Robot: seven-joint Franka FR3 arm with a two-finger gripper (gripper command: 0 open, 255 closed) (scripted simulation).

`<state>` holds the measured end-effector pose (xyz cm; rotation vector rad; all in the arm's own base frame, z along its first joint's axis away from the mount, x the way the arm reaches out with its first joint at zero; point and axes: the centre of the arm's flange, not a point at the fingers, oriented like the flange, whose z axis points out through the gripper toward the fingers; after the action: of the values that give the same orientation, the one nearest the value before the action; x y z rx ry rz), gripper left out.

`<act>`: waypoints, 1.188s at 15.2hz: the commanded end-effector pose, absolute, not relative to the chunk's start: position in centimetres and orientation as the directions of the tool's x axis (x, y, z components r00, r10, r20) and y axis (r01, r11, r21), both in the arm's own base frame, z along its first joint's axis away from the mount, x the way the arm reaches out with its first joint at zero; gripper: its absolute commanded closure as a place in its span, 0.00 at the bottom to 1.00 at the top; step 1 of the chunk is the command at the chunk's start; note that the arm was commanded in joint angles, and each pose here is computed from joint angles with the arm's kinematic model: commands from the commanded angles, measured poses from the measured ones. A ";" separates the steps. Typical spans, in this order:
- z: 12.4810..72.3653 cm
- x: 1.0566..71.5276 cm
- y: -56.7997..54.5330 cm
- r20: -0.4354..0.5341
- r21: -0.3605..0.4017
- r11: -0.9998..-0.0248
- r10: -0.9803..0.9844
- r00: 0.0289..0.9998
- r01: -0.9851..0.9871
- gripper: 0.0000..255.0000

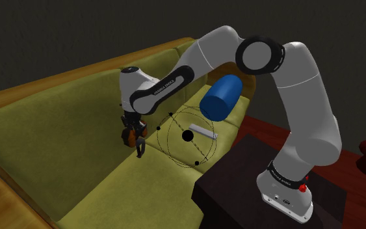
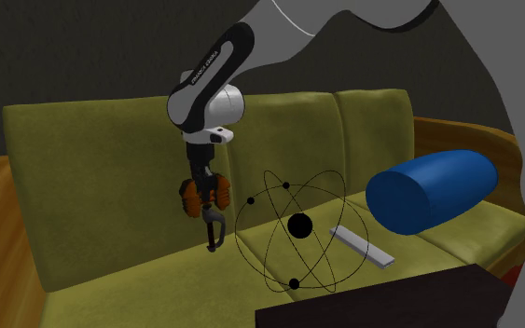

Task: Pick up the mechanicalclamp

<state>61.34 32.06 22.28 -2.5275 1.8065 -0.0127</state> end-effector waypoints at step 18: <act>28.8 61.1 31.8 -0.013 -0.028 -0.324 -0.946 0.324 -0.946 1.00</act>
<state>61.17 31.78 28.13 -2.5316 1.8090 -0.0082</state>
